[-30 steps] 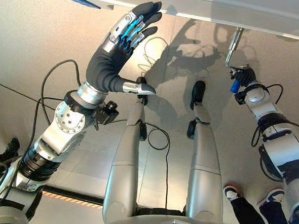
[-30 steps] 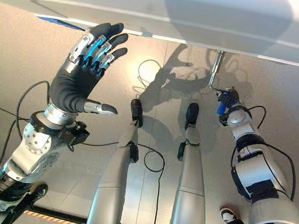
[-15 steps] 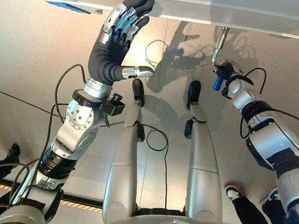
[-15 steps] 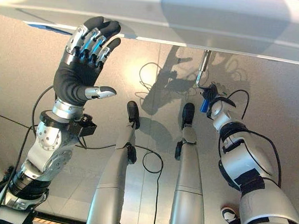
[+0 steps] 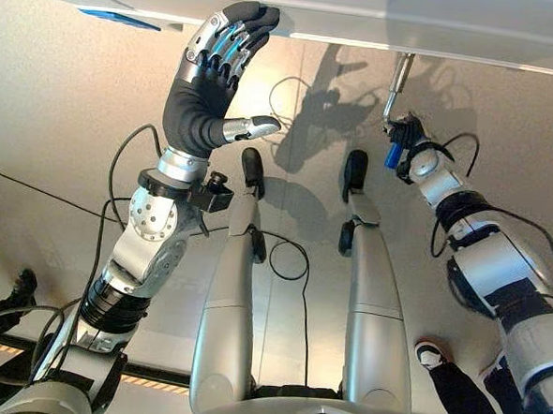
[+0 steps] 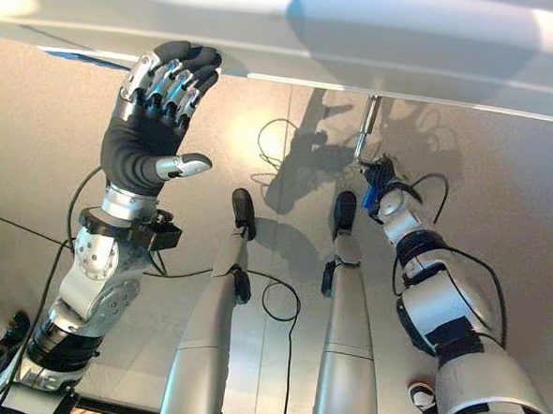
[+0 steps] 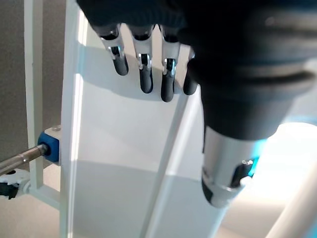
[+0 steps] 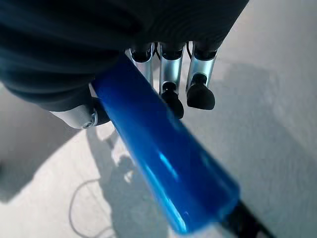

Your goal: Raise the hospital bed

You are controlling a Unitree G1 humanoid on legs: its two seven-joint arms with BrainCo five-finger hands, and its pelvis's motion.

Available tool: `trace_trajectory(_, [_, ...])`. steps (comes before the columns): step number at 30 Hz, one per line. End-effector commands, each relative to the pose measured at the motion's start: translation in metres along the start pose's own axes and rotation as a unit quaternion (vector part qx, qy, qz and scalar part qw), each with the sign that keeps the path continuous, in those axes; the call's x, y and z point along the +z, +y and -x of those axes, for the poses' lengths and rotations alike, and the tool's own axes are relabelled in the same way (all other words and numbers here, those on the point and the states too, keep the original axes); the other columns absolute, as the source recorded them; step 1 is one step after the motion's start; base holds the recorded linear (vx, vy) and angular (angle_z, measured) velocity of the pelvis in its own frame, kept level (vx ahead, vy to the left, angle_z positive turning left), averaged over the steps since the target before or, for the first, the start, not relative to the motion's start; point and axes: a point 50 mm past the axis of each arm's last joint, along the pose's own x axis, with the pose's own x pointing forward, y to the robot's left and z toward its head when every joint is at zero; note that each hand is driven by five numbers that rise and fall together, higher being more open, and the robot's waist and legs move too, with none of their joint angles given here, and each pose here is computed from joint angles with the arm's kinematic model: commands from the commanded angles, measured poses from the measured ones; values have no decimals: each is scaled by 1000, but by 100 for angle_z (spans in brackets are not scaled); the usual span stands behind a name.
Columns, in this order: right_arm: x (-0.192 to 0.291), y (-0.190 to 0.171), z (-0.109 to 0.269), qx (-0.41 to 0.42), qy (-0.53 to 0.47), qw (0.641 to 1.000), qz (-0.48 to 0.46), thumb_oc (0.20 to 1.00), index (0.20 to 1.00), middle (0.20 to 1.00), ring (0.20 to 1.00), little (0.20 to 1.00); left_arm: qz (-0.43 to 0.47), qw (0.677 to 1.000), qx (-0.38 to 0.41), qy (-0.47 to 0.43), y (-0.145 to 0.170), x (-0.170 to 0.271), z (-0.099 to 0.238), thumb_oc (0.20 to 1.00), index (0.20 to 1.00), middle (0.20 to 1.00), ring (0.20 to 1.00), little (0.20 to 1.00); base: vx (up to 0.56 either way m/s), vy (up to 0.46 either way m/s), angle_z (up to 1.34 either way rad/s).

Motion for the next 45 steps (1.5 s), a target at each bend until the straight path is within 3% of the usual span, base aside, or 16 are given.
trace_trajectory(1, [35, 138, 47, 200, -51, 972, -111, 200, 200, 200, 200, 200, 18, 998, -33, -56, -13, 20, -7, 1000, 1000, 1000, 1000, 1000, 0, 0, 0])
trace_trajectory(11, [73, 162, 62, 258, -120, 956, -65, 200, 200, 200, 200, 200, 16, 997, -27, -67, -12, 25, -7, 1000, 1000, 1000, 1000, 1000, -6, 11, 0])
trace_trajectory(25, [128, 190, 107, 359, -235, 894, -125, 200, 200, 200, 200, 200, 7, 998, -16, -65, -7, 27, -2, 1000, 1000, 1000, 1000, 1000, -2, 6, 1])
trace_trajectory(33, [143, 194, 116, 380, -258, 879, -124, 200, 200, 200, 200, 200, 19, 997, -26, -73, -10, 28, -2, 1000, 1000, 1000, 1000, 1000, 0, 0, 1])
trace_trajectory(36, [147, 194, 119, 386, -271, 873, -125, 200, 200, 200, 200, 200, 21, 997, -28, -72, -10, 28, -1, 1000, 1000, 1000, 1000, 1000, 0, 0, 0])
trace_trajectory(37, [161, 192, 132, 415, -299, 842, -171, 200, 200, 200, 200, 200, 32, 996, -31, -74, -13, 27, 0, 1000, 1000, 1000, 1000, 1000, 6, -1, 4])
trace_trajectory(38, [161, 192, 131, 415, -299, 842, -171, 200, 200, 200, 200, 200, 33, 996, -31, -74, -13, 27, 0, 1000, 1000, 1000, 1000, 1000, 10, -1, 6])
trace_trajectory(40, [179, 169, 139, 412, -350, 808, -233, 200, 200, 200, 200, 200, 24, 997, -36, -66, -12, 26, 3, 1000, 1000, 1000, 1000, 1000, 6, 1, 2])
trace_trajectory(45, [191, 130, 145, 397, -425, 774, -252, 200, 200, 200, 200, 200, 0, 997, -45, -60, -8, 28, 7, 1000, 1000, 1000, 1000, 1000, 4, -3, -2])
